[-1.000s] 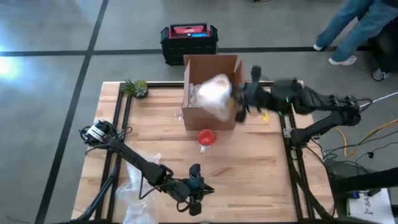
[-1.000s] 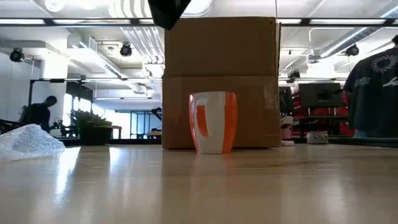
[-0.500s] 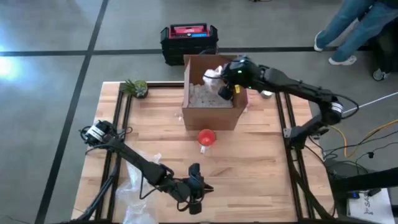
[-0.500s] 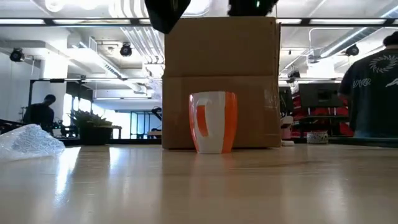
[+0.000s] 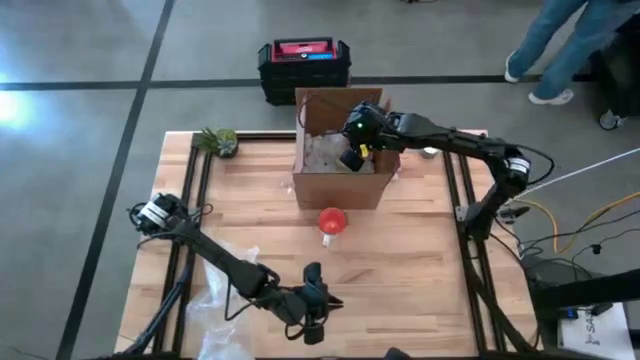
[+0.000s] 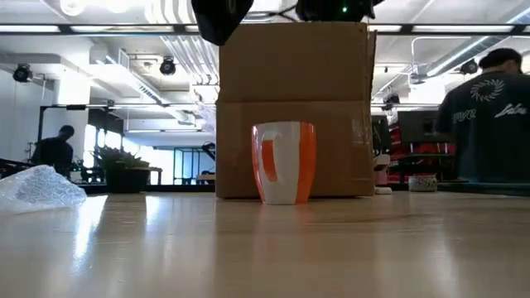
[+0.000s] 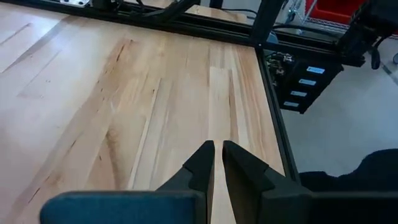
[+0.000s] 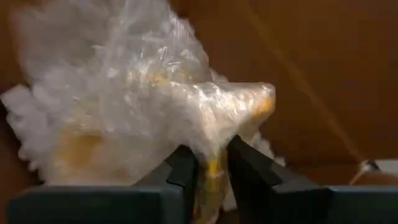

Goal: Wrap mug
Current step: Put the wrapped yellow mug into the cardboard box, then prepare the transparent bubble wrap

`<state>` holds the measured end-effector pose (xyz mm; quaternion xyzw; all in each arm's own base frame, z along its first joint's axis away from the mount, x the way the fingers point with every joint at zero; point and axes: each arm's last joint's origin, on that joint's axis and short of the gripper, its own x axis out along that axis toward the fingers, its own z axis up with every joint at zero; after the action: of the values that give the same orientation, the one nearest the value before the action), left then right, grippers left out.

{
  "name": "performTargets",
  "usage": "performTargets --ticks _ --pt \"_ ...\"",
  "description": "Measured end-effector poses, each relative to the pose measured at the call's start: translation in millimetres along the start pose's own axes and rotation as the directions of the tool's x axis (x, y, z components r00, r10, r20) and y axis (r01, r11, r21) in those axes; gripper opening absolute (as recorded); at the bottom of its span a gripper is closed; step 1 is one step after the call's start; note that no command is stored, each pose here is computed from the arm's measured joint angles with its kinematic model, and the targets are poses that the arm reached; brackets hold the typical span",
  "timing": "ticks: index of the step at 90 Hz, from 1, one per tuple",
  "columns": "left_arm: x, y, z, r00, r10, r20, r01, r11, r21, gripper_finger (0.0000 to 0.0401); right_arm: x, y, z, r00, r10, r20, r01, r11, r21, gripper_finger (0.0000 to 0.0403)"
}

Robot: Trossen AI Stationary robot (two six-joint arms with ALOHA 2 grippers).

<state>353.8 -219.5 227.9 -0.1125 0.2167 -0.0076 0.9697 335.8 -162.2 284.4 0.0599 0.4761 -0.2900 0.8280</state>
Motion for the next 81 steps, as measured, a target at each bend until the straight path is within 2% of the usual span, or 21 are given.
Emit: performTargets --ticks 16,29,45,66,74,81 --pt "0.6 2.5 -4.8 1.0 0.007 -0.012 -0.007 1.0 -0.005 0.002 14.5 2.9 -4.0 0.998 -0.01 -0.059 0.009 1.0 -0.002 0.0143" --pt "1.6 5.5 -7.8 1.0 0.015 -0.02 -0.015 1.0 -0.016 0.002 7.2 -0.1 -3.2 0.997 -0.071 -0.044 0.069 0.997 -0.04 0.0194" --pt "2.2 7.2 -9.5 1.0 0.021 -0.011 -0.021 0.999 -0.024 0.002 -38.0 -12.0 7.4 0.99 -0.111 0.088 0.114 0.993 -0.035 0.024" --pt "2.2 7.4 -9.0 1.0 0.031 0.0 -0.031 0.999 -0.024 0.002 -109.5 -26.9 19.1 0.949 -0.132 0.287 0.13 0.991 0.027 0.0276" --pt "2.2 7.4 -9.1 1.0 0.031 0.0 -0.031 0.999 -0.023 0.002 -134.1 -26.0 15.1 0.936 -0.111 0.334 0.109 0.994 0.025 0.0284" --pt "2.2 7.6 -9.6 0.999 0.032 -0.002 -0.032 0.999 -0.022 0.002 -154.7 -22.2 10.1 0.923 -0.029 0.383 0.033 0.999 -0.002 0.0287"
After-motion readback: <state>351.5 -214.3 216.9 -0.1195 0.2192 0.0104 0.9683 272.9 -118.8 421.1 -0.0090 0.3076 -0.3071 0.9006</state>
